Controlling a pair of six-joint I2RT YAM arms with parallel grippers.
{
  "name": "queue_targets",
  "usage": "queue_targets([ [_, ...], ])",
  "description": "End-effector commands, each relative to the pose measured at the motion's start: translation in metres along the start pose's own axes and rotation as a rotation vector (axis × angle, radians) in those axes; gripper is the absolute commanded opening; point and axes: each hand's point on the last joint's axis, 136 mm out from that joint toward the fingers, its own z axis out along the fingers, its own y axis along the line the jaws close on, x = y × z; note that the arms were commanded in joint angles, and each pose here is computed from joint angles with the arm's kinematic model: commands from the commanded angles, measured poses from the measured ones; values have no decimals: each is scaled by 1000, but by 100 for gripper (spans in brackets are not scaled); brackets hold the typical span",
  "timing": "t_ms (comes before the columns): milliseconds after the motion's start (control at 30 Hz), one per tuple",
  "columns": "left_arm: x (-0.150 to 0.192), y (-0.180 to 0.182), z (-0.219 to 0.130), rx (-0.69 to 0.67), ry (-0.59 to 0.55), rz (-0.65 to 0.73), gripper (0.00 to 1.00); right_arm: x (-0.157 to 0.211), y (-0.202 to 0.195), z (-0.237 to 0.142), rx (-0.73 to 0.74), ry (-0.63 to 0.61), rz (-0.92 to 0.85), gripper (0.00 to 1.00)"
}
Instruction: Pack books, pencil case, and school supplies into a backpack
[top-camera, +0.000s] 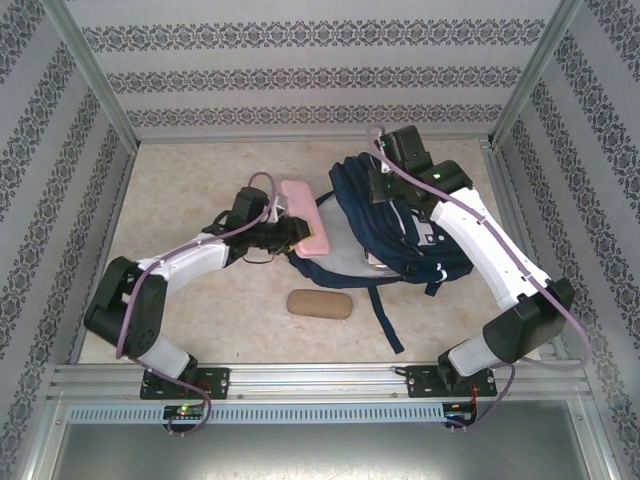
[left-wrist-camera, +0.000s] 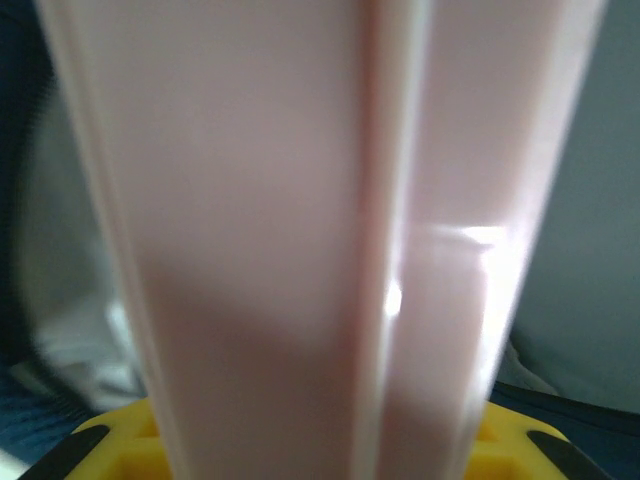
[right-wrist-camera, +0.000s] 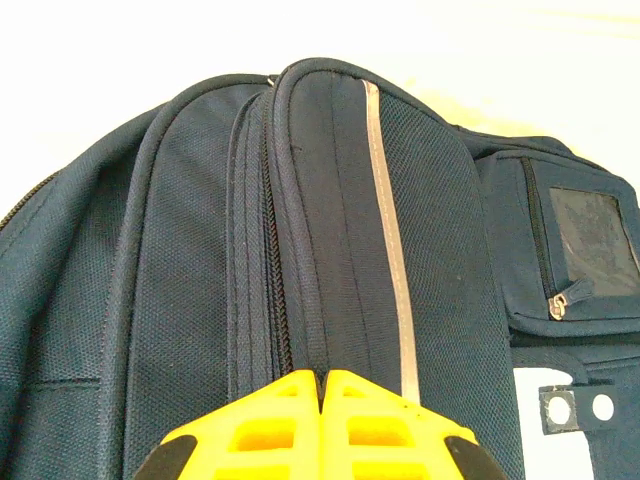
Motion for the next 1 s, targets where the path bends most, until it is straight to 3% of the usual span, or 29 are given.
queue_targets([
  [0, -4, -44, 24, 109, -12, 57, 22, -27, -2, -28, -58, -119, 75, 0],
  [233, 6, -39, 86, 72, 56, 30, 21, -23, -2, -33, -99, -122, 117, 0],
  [467, 30, 10, 113, -134, 150, -32, 25, -19, -6, -34, -93, -124, 126, 0],
  [600, 39, 11, 119, -142, 196, -15, 37, -16, -9, -30, -91, -118, 135, 0],
  [700, 38, 9, 117, -163, 208, 0, 62, -14, -8, -28, -99, -109, 143, 0],
  [800, 32, 3, 102, -213, 179, 63, 78, -12, -9, -25, -98, -104, 145, 0],
  [967, 26, -10, 69, -292, 150, 189, 89, -5, -11, -19, -94, -86, 148, 0],
])
